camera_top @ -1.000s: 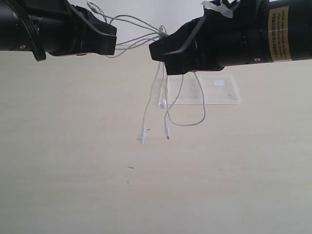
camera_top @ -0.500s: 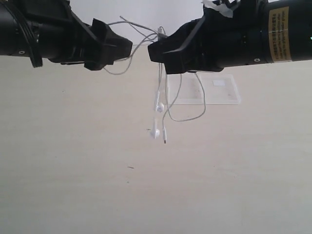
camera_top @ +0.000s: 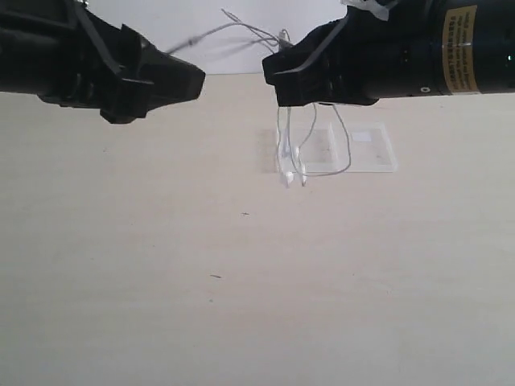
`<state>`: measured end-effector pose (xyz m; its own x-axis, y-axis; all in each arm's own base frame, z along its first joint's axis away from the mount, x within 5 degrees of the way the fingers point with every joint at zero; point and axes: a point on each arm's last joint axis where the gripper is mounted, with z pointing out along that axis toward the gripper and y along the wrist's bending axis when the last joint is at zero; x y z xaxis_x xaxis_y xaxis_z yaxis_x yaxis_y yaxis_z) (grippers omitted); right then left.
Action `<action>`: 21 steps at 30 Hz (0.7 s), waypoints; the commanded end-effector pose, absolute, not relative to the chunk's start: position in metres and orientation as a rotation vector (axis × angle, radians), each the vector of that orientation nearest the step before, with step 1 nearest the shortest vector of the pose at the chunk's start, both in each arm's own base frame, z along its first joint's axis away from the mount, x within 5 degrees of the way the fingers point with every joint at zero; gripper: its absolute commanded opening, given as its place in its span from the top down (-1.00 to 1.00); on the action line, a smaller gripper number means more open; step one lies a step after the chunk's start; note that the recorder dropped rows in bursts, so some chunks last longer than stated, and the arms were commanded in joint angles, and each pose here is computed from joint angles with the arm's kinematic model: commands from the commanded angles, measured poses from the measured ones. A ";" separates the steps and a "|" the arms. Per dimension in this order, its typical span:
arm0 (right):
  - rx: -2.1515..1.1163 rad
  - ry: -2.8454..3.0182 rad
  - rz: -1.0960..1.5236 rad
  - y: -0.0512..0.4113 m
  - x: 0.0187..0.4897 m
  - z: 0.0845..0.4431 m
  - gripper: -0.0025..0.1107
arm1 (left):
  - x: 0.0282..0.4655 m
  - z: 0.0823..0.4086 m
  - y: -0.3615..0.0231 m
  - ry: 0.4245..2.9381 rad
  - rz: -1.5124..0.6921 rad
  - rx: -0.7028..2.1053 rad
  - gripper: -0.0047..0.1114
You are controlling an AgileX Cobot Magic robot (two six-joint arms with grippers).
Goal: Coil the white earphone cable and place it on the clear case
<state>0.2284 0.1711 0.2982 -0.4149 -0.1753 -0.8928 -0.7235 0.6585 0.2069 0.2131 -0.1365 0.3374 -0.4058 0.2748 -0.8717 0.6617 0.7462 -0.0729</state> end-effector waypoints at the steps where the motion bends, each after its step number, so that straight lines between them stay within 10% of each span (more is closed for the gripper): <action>1: -0.662 1.939 0.748 0.171 0.228 0.302 0.96 | 0.202 0.349 -0.132 1.961 -0.520 0.725 -0.19; 21: -0.675 1.944 0.757 0.172 0.228 0.300 0.96 | 0.190 0.344 -0.132 2.037 -0.538 0.886 -0.15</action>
